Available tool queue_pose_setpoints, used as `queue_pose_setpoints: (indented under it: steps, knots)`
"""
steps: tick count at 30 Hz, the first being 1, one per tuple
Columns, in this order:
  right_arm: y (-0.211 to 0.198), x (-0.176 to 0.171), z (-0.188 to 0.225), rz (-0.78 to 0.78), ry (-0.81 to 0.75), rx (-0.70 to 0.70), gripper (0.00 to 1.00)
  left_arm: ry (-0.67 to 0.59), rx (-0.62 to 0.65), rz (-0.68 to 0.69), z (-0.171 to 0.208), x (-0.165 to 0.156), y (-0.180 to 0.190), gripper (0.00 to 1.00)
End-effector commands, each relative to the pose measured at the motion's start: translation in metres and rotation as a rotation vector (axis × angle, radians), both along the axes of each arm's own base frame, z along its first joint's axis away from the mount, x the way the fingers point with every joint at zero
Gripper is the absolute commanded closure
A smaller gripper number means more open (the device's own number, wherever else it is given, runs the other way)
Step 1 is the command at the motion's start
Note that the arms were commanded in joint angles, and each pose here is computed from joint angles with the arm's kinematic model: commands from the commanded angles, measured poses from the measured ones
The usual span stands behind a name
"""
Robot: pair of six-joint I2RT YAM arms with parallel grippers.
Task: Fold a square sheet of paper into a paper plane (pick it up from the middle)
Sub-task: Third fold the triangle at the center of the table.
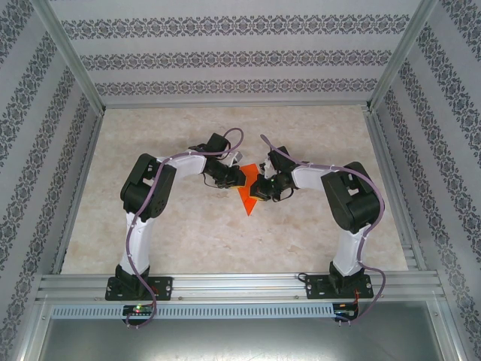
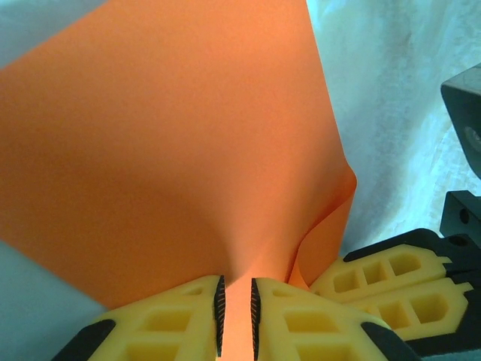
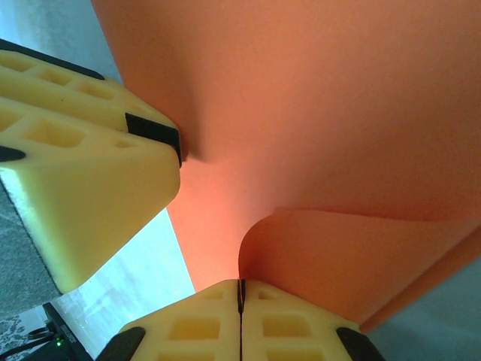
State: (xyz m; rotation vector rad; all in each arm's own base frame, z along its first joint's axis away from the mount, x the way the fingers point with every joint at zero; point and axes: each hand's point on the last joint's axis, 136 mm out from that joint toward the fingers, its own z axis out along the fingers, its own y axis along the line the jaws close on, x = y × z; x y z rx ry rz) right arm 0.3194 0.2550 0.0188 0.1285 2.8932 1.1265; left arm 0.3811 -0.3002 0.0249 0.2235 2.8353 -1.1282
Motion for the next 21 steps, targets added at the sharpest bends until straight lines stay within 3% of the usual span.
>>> queue_pose_setpoints:
  steps: [1, 10, 21]
  knots:
    - [0.004, 0.002, -0.006, 0.008, 0.002, -0.015, 0.93, 0.042, 0.008, 0.016, -0.011, -0.004, 0.006, 0.78]
    - [0.004, 0.000, -0.011, 0.010, 0.012, -0.015, 0.91, 0.052, -0.001, 0.016, -0.014, -0.004, 0.005, 0.78]
    - [0.003, -0.003, -0.015, 0.016, 0.019, -0.020, 0.71, 0.039, -0.033, 0.017, -0.003, -0.001, 0.000, 0.75]
